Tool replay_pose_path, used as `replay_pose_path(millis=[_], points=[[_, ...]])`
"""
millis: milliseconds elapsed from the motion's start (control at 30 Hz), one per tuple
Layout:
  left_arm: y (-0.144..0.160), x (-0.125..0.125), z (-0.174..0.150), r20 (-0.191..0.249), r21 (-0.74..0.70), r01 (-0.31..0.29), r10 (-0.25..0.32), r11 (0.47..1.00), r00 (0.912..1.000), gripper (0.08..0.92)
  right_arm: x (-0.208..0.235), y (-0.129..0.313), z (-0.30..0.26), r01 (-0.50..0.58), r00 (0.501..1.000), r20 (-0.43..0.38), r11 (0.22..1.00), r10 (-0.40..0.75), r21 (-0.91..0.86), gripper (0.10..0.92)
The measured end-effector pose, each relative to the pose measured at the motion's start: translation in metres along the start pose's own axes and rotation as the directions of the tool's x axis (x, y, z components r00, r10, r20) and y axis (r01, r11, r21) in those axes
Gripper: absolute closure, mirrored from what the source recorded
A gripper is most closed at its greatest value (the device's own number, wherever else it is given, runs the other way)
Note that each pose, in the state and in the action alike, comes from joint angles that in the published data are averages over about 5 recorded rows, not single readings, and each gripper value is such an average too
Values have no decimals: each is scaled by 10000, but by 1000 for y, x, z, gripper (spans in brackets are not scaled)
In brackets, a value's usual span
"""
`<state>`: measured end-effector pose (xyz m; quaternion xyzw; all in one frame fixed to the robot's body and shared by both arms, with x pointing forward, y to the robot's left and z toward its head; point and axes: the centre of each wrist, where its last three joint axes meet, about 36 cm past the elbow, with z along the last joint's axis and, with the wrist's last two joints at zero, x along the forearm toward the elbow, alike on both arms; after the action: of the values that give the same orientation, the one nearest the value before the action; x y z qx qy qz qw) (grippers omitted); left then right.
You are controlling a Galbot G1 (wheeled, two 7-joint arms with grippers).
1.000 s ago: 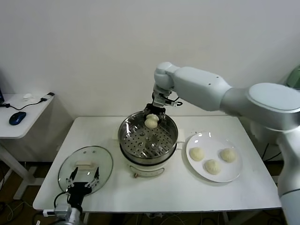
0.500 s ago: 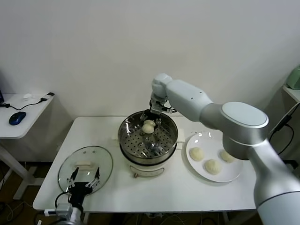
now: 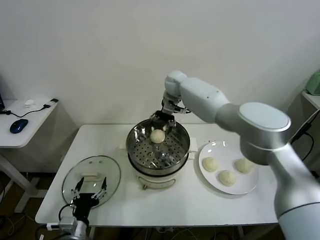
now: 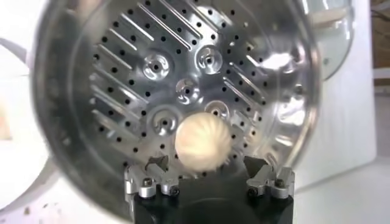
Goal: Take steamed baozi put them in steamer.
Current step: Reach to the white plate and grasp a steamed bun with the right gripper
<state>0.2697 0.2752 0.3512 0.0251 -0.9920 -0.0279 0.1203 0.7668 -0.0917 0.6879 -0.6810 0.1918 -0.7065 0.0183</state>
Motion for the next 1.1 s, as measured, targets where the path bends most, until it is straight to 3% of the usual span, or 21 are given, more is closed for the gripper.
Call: replay_pose_path(millis=[233, 467, 767, 933, 1100], points=[[0, -2, -2, 52, 28, -15, 15, 10000, 10000, 177, 73, 93, 4, -168, 9990, 393, 9921, 219, -1242, 199], [-1, -4, -3, 65, 74, -19, 19, 10000, 10000, 177, 80, 198, -17, -503, 9959, 489, 9135, 765, -4037, 200], [-1, -4, 0, -4, 68, -6, 6, 10000, 10000, 177, 37, 261, -53, -486, 9987, -478, 5922, 171, -8043, 200], [-1, -4, 2, -40, 59, -24, 24, 10000, 10000, 177, 4, 276, -64, -338, 9965, -636, 4309, -549, -9018, 199], [0, -4, 4, -86, 31, -32, 32, 10000, 10000, 177, -32, 280, -66, -305, 9936, -654, 3371, -926, -9410, 200]])
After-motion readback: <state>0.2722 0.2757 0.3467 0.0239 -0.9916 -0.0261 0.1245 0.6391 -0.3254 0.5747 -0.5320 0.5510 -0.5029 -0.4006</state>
